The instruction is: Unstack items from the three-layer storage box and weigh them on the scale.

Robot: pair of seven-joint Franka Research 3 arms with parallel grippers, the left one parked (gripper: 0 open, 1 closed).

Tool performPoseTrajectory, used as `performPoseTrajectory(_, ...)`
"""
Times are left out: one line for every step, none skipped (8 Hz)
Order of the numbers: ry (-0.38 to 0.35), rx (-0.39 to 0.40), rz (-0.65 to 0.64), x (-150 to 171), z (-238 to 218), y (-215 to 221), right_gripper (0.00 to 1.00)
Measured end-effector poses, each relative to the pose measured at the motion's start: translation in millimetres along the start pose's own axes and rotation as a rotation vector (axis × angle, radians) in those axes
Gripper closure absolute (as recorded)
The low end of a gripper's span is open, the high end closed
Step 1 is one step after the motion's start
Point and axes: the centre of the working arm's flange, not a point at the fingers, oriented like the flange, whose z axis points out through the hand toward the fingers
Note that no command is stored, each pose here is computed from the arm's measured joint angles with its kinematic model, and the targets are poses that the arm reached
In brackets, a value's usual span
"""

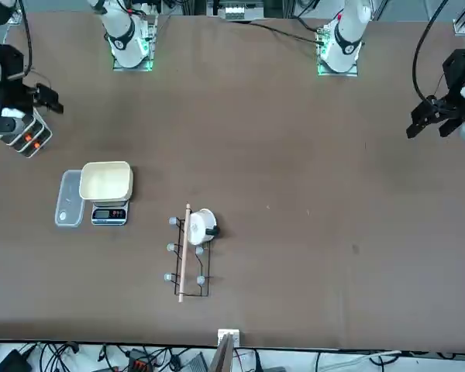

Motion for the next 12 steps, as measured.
performPoseTrajectory(-0.065, 0.002, 0.03, 5, 16, 19, 0.0)
performPoseTrajectory(-0.112, -0.013, 0.032, 15, 35, 38, 0.0)
performPoseTrajectory(-0.138, -0.029, -0.047, 29, 54, 56, 0.0)
performPoseTrajectory(-0.135, -0.026, -0.17, 43, 75, 78, 0.0)
performPoseTrajectory(-0.114, -0.021, -0.289, 52, 100, 106, 0.0)
performPoseTrajectory(-0.078, -0.054, -0.414, 58, 128, 135, 0.0)
performPoseTrajectory(-0.032, -0.097, -0.533, 59, 157, 158, 0.0)
performPoseTrajectory(0.001, -0.115, -0.631, 54, 181, 180, 0.0)
performPoseTrajectory(0.025, -0.115, -0.694, 45, 202, 207, 0.03)
performPoseTrajectory(0.049, -0.116, -0.717, 37, 220, 233, 0.03)
performPoseTrajectory(0.074, -0.121, -0.722, 31, 241, 248, 0.06)
performPoseTrajectory(0.087, -0.119, -0.72, 29, 260, 252, 0.14)
